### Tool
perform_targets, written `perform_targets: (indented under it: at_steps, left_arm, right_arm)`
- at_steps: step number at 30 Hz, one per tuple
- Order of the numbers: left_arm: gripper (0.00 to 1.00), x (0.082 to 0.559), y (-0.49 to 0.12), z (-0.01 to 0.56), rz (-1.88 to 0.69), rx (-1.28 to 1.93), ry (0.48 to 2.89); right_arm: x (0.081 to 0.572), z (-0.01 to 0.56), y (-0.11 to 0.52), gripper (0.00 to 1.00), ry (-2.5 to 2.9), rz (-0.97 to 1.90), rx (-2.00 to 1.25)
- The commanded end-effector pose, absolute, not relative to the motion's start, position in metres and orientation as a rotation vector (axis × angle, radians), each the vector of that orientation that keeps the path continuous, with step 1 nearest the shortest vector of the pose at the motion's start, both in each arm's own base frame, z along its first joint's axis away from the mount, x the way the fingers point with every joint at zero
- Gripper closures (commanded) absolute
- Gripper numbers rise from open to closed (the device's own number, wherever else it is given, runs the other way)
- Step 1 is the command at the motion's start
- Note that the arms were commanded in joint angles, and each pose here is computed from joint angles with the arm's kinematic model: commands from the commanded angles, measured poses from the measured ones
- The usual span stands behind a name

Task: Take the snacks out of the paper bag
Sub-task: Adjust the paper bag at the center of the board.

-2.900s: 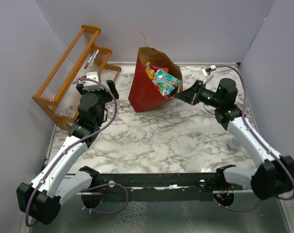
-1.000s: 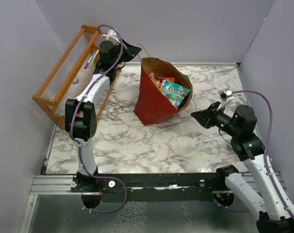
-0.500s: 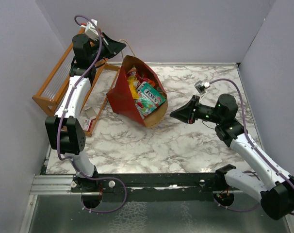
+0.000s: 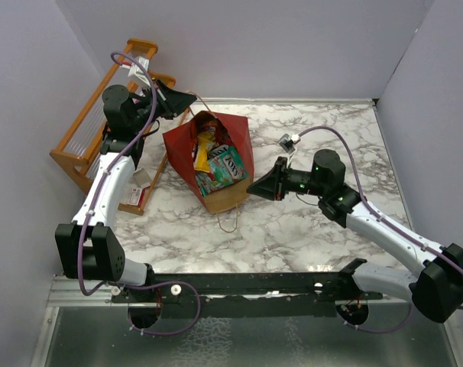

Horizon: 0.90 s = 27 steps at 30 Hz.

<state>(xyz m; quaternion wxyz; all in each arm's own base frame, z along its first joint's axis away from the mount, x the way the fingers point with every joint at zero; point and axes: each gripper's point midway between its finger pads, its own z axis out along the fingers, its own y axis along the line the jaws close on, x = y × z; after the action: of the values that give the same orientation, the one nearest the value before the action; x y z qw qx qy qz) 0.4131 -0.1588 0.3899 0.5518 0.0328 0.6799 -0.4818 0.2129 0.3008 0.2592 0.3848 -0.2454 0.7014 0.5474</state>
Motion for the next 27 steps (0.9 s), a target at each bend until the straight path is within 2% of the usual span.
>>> perform_targets:
  at_steps: [1, 11, 22, 27]
  left_arm:
    - [1.0, 0.408, -0.161, 0.424, -1.156, 0.084, 1.528]
    - [1.0, 0.418, -0.154, 0.483, -1.109, -0.183, 1.501]
    - [1.0, 0.397, -0.159, 0.486, -1.136, -0.231, 1.487]
    - [1.0, 0.397, -0.161, 0.477, -1.12, -0.236, 1.504]
  right_arm:
    - [0.235, 0.259, 0.303, 0.8, 1.831, 1.249, -0.627]
    - [0.255, 0.238, 0.325, 0.75, 1.928, 1.263, -0.589]
    - [0.26, 0.232, 0.353, 0.51, 2.001, 1.213, -0.548]
    - [0.279, 0.227, 0.376, 0.5, 2.013, 1.154, -0.404]
